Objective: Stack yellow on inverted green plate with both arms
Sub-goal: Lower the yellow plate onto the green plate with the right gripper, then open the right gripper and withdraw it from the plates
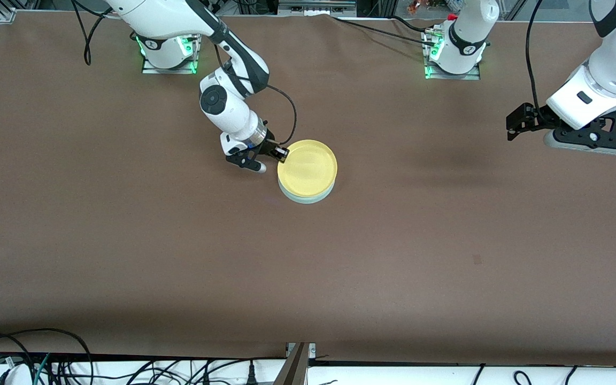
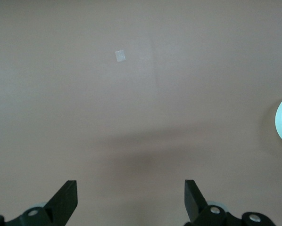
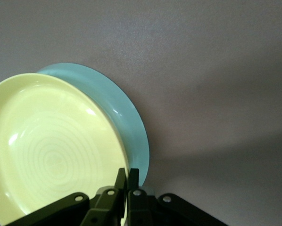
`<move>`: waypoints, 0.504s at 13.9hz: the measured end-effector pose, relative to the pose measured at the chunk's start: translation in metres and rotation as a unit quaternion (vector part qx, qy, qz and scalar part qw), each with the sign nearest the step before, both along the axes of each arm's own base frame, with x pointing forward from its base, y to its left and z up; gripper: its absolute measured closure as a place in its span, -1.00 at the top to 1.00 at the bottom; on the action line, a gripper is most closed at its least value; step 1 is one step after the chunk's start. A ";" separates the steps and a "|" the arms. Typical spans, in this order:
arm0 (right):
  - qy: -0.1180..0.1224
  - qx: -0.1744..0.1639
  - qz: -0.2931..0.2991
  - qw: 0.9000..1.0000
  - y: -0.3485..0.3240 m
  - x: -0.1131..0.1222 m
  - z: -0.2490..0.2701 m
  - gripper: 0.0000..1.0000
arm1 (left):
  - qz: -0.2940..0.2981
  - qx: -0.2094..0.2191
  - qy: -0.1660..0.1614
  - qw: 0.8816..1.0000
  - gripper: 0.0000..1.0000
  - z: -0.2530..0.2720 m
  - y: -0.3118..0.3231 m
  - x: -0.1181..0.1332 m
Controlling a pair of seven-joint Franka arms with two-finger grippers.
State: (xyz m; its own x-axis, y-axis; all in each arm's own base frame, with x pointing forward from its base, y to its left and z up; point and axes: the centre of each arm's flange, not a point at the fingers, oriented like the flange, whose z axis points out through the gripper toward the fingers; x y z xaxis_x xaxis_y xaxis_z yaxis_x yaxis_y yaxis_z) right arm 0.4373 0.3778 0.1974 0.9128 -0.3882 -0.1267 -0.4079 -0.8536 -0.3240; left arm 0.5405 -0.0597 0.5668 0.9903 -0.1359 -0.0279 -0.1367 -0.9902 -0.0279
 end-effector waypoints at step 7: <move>-0.019 -0.005 -0.023 1.000 -0.019 0.024 0.017 0.60 | 0.006 0.003 0.020 1.000 1.00 0.000 0.006 -0.007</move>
